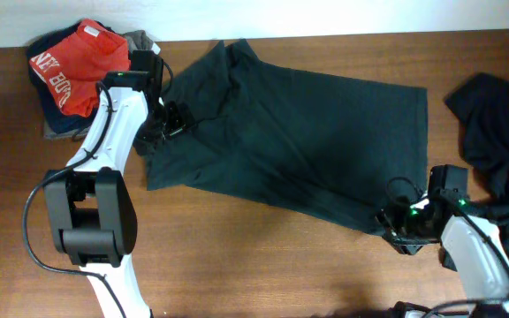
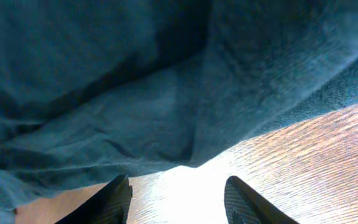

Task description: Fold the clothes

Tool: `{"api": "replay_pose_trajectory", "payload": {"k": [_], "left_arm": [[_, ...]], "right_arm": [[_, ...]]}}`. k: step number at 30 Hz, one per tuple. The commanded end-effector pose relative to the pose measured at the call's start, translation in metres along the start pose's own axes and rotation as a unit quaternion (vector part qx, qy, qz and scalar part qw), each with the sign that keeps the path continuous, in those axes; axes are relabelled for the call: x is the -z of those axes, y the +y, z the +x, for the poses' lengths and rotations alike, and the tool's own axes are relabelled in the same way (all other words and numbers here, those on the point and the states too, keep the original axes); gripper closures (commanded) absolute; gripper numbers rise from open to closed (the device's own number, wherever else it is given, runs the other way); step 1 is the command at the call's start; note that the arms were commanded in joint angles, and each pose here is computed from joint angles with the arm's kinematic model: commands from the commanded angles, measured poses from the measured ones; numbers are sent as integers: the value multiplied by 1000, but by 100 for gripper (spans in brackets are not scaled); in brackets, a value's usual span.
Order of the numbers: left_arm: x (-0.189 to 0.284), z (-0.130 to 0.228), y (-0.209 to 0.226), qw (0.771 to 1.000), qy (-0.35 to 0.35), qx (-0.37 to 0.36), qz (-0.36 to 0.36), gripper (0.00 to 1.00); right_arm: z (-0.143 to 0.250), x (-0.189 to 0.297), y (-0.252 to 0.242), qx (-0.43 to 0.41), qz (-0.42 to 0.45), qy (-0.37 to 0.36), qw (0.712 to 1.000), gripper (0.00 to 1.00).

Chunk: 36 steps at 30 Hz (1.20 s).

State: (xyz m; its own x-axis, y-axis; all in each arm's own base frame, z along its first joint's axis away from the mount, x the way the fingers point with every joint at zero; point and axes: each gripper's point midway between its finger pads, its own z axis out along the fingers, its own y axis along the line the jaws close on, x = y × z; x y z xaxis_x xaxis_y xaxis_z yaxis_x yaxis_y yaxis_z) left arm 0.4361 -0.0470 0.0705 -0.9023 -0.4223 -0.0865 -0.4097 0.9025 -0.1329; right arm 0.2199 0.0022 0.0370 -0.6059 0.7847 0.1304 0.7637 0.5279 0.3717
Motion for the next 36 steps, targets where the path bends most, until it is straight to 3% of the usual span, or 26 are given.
{"api": "replay_pose_trajectory", "payload": {"k": [1, 5, 11, 16, 23, 36], "left_arm": [[11, -4, 2, 1000, -16, -8, -4, 1], [11, -4, 2, 1000, -16, -8, -4, 1], [11, -4, 2, 1000, -16, -8, -4, 1], [11, -4, 2, 1000, -16, -8, -4, 1], [11, -4, 3, 1000, -15, -8, -5, 1], [11, -7, 8, 1000, -23, -8, -19, 1]], "right_arm": [[1, -8, -9, -16, 23, 9, 1000, 42], [-3, -8, -15, -24, 39, -4, 999, 38], [-12, -7, -18, -38, 51, -28, 998, 43], [-16, -7, -20, -36, 58, -38, 997, 69], [-28, -7, -11, -27, 38, -60, 997, 94], [-62, 0, -1, -19, 27, -140, 990, 96]]}}
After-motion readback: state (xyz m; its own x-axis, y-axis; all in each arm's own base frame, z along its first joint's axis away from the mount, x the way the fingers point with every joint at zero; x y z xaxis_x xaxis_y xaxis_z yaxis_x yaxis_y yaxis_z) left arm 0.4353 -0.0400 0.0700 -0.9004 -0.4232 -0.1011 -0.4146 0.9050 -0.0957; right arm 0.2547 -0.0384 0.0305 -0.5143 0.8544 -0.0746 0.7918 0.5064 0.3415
